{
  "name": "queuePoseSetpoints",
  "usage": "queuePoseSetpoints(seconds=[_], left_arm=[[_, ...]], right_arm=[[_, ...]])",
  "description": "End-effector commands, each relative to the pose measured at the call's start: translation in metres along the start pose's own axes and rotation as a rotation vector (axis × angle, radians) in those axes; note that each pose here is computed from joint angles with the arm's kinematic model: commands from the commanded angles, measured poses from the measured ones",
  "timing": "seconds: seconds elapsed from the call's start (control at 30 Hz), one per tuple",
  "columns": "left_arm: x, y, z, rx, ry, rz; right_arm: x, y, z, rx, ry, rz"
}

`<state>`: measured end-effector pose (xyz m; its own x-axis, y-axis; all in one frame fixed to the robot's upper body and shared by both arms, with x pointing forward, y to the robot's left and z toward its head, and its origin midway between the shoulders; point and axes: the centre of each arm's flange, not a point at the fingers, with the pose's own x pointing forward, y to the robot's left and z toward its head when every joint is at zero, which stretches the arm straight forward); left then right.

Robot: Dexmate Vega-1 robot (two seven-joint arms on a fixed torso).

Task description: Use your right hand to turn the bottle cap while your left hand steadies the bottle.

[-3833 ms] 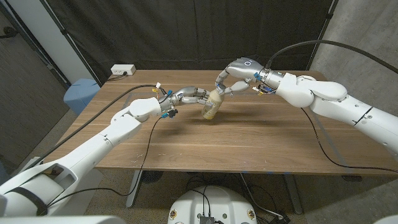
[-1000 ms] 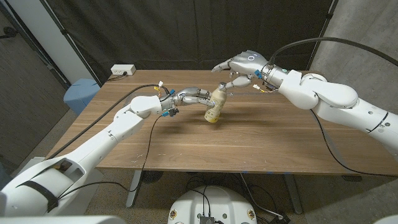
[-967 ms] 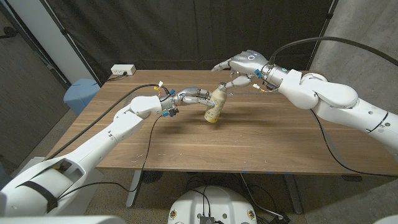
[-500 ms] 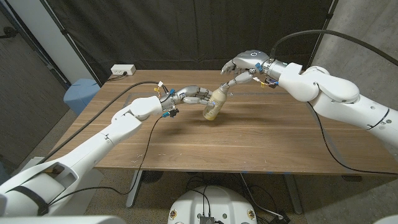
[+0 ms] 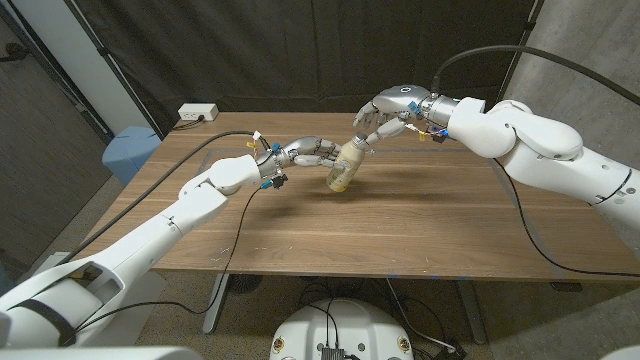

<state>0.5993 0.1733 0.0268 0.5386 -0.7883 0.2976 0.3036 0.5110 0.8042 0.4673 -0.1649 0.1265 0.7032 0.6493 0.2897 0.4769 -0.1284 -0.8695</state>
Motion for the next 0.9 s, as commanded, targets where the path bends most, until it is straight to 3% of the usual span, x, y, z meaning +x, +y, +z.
queuePoseSetpoints(seconds=[0.03, 0.9], left_arm=[[0.0013, -0.0011, -0.0017, -0.049, -0.027, -0.025], [0.0058, -0.0019, -0.0025, -0.037, -0.012, -0.027]], right_arm=[[-0.0034, 0.0026, 0.0024, -0.008, -0.011, -0.052], [-0.0042, 0.0054, 0.0034, -0.024, -0.014, -0.054]])
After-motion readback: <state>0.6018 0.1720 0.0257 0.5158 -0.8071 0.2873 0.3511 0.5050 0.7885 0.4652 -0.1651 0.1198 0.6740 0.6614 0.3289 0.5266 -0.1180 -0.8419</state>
